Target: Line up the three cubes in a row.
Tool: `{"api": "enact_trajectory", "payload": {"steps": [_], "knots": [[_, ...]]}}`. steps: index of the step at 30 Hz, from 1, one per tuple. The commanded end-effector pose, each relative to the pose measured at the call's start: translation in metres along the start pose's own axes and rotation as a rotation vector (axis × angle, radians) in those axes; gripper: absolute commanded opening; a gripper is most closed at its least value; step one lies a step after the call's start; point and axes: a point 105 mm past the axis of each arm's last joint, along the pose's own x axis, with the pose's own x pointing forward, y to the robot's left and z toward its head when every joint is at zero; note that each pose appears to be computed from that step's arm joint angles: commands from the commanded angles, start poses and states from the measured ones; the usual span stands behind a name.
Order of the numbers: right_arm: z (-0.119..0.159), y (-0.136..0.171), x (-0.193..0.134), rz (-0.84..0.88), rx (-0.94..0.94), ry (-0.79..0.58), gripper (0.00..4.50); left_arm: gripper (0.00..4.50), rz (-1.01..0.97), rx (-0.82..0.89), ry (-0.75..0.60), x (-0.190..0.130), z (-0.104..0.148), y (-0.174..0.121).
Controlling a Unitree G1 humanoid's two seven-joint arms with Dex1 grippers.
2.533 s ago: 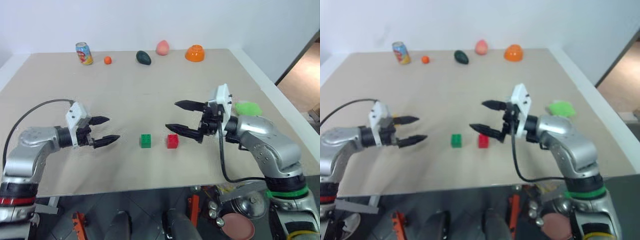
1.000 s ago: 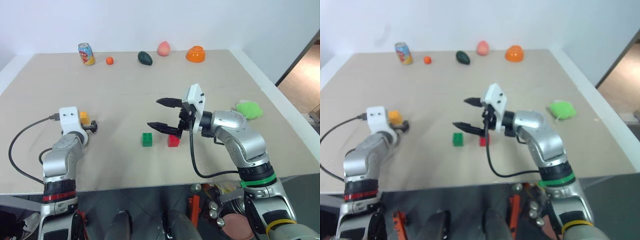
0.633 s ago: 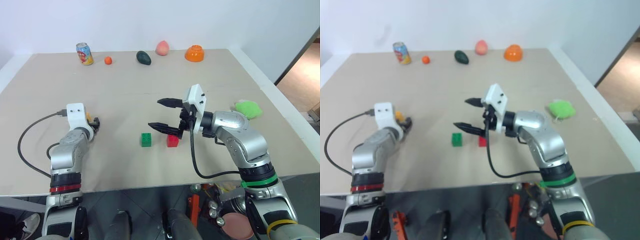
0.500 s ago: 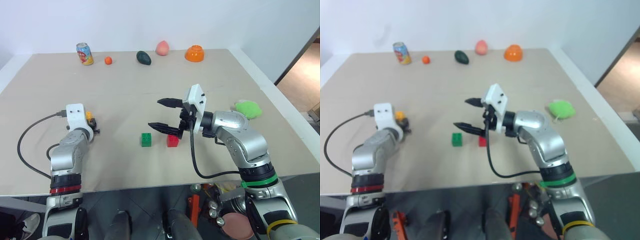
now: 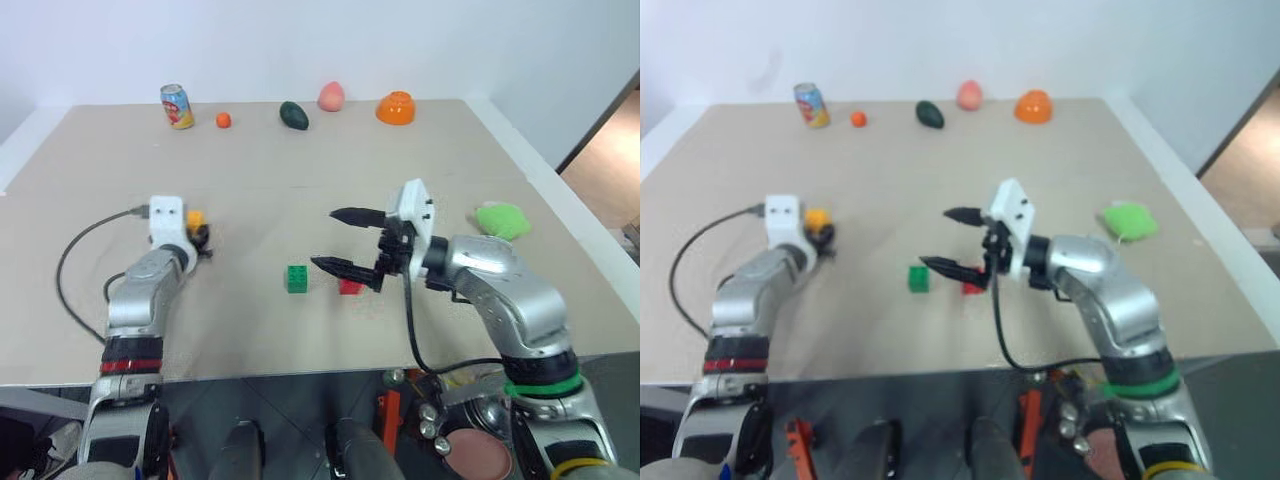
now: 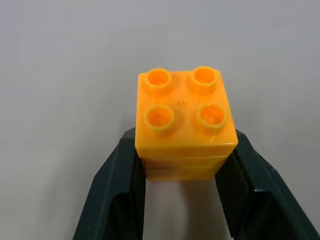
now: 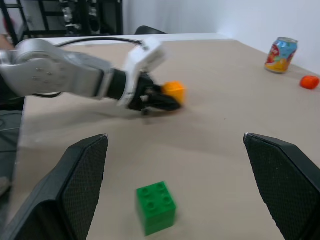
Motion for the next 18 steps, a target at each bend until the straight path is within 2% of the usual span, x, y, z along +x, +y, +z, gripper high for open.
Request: {"api": "enact_trajectory", "payload": {"steps": [1, 6, 10, 18], "knots": [[0.013, 0.022, -0.022, 0.023, -0.030, -0.006, 4.50, 1.33, -0.457, 0.032, -0.124, -0.004, 0.036, -0.044], [0.011, 0.036, -0.040, -0.073, 0.019, 0.025, 4.50, 1.33, -0.848, 0.213, -0.067, -0.025, 0.021, -0.056], [0.008, 0.052, -0.056, -0.183, 0.069, 0.043, 4.50, 1.33, -1.142, 0.410, 0.079, -0.053, -0.010, -0.049], [0.004, 0.067, -0.070, -0.287, 0.115, 0.082, 4.50, 1.33, -1.180, 0.507, 0.161, -0.059, -0.024, -0.032]]}}
